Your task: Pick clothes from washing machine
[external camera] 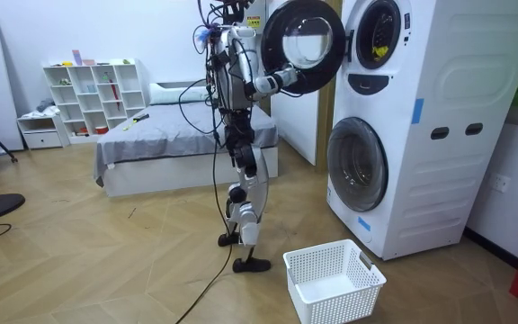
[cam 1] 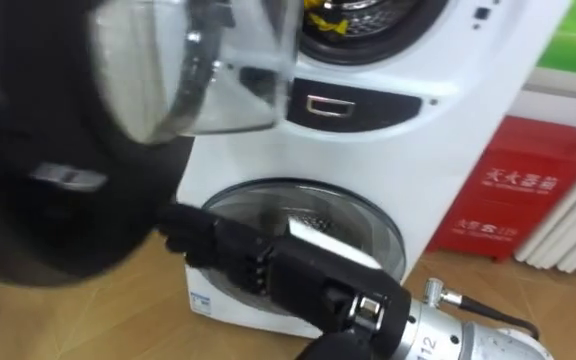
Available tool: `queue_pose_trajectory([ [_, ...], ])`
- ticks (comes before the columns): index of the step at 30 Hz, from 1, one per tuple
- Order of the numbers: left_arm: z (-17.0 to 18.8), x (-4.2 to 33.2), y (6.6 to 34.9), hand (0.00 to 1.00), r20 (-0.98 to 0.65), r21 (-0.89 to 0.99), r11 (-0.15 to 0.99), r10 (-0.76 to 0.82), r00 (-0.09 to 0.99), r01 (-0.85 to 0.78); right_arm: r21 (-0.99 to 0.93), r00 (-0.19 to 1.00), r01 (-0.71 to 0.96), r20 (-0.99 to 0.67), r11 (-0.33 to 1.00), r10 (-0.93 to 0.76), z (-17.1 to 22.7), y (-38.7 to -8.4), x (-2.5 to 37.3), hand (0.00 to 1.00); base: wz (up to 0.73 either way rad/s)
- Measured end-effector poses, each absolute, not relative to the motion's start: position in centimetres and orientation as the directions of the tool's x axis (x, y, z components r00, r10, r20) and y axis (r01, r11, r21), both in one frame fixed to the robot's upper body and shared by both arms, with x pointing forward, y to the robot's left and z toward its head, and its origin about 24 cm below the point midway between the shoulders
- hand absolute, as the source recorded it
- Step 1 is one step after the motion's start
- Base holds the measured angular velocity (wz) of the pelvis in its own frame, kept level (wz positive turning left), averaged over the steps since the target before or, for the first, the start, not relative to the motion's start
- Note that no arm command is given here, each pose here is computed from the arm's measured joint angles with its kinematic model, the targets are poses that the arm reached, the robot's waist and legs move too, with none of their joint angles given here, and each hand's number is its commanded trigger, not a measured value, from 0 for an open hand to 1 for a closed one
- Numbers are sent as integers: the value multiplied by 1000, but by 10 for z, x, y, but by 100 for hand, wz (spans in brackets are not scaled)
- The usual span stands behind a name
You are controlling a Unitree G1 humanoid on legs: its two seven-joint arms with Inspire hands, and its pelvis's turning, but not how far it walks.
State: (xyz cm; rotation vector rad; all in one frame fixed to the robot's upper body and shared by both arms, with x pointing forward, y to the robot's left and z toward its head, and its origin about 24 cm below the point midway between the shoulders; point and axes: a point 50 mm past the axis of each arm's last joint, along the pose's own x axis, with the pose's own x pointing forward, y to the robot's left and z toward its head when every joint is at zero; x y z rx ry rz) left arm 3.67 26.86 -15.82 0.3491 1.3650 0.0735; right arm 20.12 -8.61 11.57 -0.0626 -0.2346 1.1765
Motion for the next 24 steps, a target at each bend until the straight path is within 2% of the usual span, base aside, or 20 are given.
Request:
queue_pose_trajectory([
  [7, -159, 39, 266, 0, -944, 283, 947, 248, 215, 149, -202, 294, -929, 113, 311, 949, 114, -85, 198, 0, 1],
  [18, -159, 37, 265, 0, -944, 286, 947, 253, 212, 146, -250, 252, -934, 40, 254, 967, 111, -87, 197, 0, 0],
  [24, -161, 37, 261, 0, -943, 290, 946, 257, 213, 144, -296, 302, -910, 2, 289, 953, 112, -95, 202, 0, 6],
])
